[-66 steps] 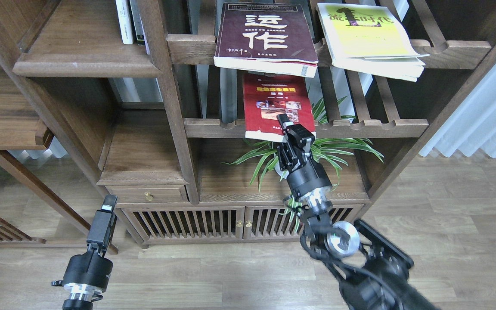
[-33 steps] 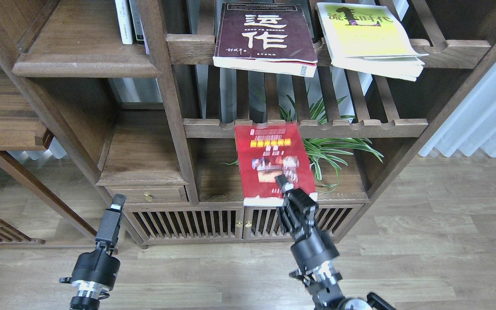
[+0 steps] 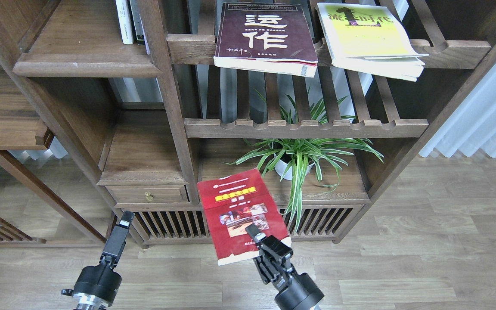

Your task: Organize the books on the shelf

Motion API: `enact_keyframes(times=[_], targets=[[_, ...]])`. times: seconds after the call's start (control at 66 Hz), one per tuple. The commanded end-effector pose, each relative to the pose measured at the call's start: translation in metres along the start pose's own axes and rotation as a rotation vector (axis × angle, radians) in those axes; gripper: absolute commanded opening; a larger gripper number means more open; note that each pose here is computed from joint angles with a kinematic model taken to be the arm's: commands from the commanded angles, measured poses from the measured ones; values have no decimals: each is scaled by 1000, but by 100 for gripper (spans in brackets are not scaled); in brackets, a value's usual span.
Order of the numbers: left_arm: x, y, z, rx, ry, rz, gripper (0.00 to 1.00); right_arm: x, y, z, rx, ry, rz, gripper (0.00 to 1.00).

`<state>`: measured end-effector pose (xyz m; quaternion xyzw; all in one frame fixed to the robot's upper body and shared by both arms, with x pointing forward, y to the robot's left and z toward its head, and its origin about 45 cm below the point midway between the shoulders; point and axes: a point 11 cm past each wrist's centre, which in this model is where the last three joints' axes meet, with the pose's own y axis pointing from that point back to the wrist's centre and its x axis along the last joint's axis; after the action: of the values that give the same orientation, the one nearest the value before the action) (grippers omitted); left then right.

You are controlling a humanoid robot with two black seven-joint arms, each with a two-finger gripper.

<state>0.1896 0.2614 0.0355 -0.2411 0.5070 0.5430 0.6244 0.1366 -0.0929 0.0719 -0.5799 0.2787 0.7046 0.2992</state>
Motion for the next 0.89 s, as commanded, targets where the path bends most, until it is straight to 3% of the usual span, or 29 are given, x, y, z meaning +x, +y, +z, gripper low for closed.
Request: enact_keyframes(times=[0.0,0.106,0.288,0.546,0.879], targets=[[3,8,6,105,97,32,100,1,-3,4,-48,-2,0,5],[1,9,26,192,114,55,100,2,-4,19,-122,-23,1,5],[-4,5,30,209,93,42,100,3,-2,27,-182,-41,6,5],[-16,-5,17,240,103,1,100,12,-1,44,-245,-67,27,5],[-32,-14,-25,362,89,-55,100,28,-7,27,-253,-18,82,5]])
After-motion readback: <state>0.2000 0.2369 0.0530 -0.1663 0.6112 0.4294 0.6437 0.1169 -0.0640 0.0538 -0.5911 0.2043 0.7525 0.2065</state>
